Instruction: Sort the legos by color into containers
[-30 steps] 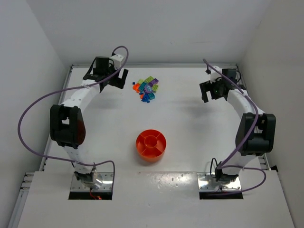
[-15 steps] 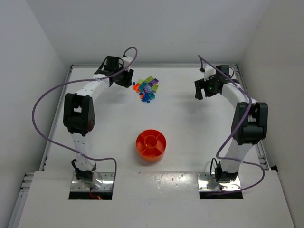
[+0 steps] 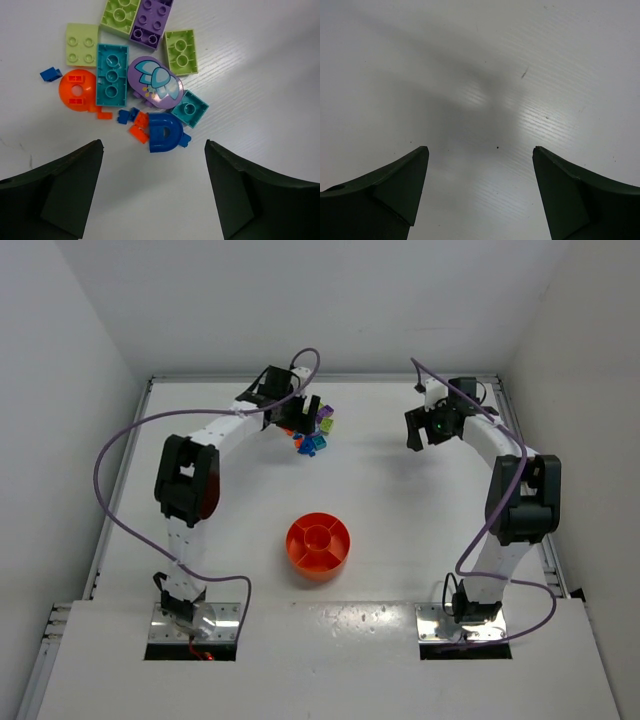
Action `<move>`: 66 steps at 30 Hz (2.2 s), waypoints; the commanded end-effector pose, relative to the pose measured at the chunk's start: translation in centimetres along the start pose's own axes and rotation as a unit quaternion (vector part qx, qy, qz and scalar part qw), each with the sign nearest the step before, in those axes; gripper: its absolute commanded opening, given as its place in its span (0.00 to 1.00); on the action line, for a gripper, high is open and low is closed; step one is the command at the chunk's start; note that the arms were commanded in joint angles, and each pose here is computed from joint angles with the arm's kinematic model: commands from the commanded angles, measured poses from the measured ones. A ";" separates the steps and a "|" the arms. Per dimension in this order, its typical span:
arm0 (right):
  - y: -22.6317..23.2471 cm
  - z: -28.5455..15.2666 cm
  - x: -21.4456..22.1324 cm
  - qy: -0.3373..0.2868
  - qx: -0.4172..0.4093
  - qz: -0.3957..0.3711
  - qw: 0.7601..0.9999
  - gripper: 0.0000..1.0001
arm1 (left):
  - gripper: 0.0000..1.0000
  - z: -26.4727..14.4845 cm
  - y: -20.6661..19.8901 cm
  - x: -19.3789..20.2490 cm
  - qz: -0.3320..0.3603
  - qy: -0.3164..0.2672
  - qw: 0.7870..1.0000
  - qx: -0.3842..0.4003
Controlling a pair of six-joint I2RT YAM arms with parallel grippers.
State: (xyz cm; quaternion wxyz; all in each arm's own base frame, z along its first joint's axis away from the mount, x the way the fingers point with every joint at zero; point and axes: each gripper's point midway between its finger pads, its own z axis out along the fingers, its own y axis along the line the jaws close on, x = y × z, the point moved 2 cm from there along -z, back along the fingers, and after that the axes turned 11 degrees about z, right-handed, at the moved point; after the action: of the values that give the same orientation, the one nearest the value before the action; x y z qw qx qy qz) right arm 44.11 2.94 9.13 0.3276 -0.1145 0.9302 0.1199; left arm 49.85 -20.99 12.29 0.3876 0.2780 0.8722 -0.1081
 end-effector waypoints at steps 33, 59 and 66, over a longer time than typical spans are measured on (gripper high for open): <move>-0.6 -1.0 0.0 -0.010 0.035 -0.021 0.999 0.85 | 0.70 6.4 -1.7 -1.7 -0.150 -0.006 0.967 -0.205; -1.1 -0.2 -0.4 -0.012 0.040 -0.027 0.999 0.86 | 0.65 8.3 0.1 1.0 -0.137 0.020 0.962 -0.236; -1.0 -0.4 -0.2 -0.012 0.040 -0.027 0.999 0.86 | 0.72 8.9 0.6 -0.3 -0.144 0.002 0.966 -0.214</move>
State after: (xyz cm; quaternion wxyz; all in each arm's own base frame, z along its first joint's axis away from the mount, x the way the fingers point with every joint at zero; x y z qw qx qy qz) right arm 43.39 1.75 7.78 0.3145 -0.1148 0.9386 0.0835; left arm 54.23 -24.18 5.34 0.3954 0.0673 0.9151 0.0410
